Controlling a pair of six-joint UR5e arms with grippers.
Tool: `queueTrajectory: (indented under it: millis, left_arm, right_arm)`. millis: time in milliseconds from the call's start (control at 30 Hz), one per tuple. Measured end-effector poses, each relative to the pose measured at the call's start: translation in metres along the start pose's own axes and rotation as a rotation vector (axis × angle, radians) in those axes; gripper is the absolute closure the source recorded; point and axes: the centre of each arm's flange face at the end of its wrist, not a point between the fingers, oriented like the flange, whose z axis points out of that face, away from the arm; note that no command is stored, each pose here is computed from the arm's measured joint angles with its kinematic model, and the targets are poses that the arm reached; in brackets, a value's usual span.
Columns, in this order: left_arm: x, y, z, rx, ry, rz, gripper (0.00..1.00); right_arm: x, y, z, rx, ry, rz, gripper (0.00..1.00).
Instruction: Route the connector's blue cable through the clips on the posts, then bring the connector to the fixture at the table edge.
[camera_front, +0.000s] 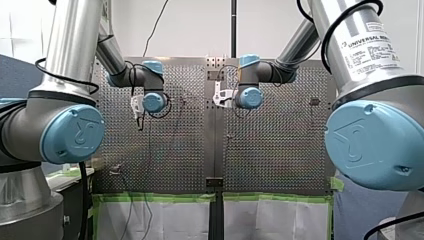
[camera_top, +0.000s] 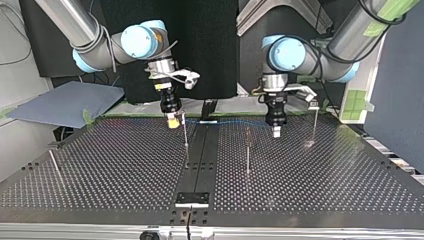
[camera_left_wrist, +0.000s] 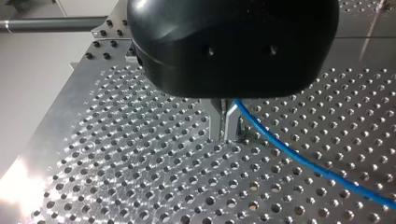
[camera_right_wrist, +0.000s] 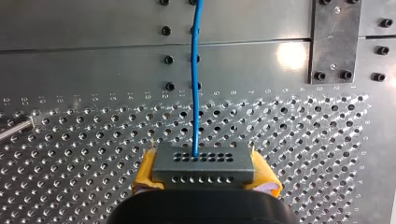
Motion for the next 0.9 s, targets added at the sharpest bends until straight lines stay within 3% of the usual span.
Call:
queueTrajectory:
  millis: [467,667,900]
  left_arm:
    - [0.001,0.006,0.007,0.02,0.008,-0.001,0.93]
    - [0.013,0.007,0.014,0.025,0.036,0.008,0.93]
    - [0.008,0.007,0.028,0.021,0.025,-0.003,0.93]
  right_arm:
    - [-0.003,0.0,0.001,0.001,-0.001,0.0,1.0]
    - [-0.004,0.003,0.002,-0.003,-0.001,0.0,1.0]
    - [-0.004,0.007,0.005,-0.008,0.0,-0.001,1.0]
